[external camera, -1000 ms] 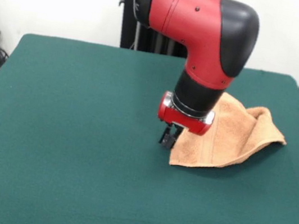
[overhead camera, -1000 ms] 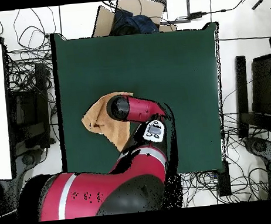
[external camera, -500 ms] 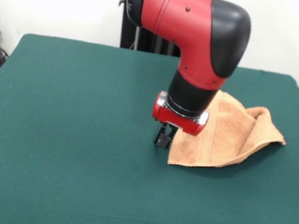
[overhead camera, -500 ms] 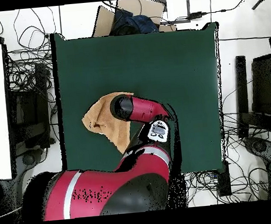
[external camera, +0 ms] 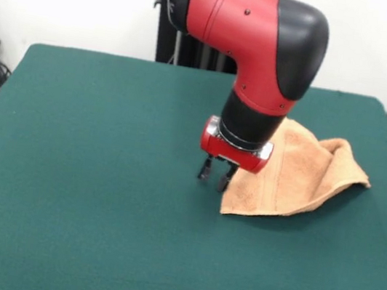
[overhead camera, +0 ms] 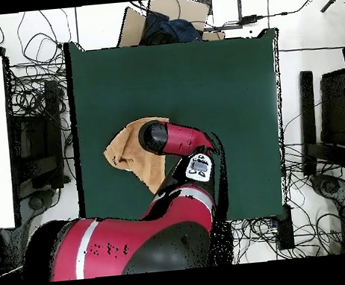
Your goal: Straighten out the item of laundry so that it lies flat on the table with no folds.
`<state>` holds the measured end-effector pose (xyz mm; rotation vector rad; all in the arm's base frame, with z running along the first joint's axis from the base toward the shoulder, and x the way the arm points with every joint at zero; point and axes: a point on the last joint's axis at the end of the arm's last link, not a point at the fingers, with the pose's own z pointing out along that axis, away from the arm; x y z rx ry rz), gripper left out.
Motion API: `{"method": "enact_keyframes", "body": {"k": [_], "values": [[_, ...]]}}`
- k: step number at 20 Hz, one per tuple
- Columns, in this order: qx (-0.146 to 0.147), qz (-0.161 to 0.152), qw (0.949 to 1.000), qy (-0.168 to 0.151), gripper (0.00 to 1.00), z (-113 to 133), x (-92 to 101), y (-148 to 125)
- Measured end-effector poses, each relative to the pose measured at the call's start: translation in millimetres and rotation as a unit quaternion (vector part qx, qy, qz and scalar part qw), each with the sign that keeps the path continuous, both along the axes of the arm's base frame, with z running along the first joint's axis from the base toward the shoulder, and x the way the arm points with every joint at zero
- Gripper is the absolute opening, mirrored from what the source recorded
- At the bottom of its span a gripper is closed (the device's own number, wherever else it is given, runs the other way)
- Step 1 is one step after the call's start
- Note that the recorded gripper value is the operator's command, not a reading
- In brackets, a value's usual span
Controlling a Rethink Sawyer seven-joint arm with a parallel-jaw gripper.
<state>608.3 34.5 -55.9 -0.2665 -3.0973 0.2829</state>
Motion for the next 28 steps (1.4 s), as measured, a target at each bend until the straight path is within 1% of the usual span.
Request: {"method": "enact_keyframes", "body": {"k": [3, 15, 19, 20, 23, 28], "values": [[-0.004, -0.002, 1.0, 0.002, 1.0, 1, -0.8, -5], [-0.001, -0.004, 0.9999, 0.011, 1.0, 1, -1.4, -3], [0.003, -0.006, 0.9996, 0.028, 1.0, 3, -4.6, -1], [0.007, -0.008, 0.9989, 0.045, 1.0, 4, -8.2, 1], [0.012, -0.013, 0.9975, 0.068, 1.0, 6, -14.0, 3], [0.018, -0.017, 0.9955, 0.092, 1.0, 11, -19.3, 4]]}}
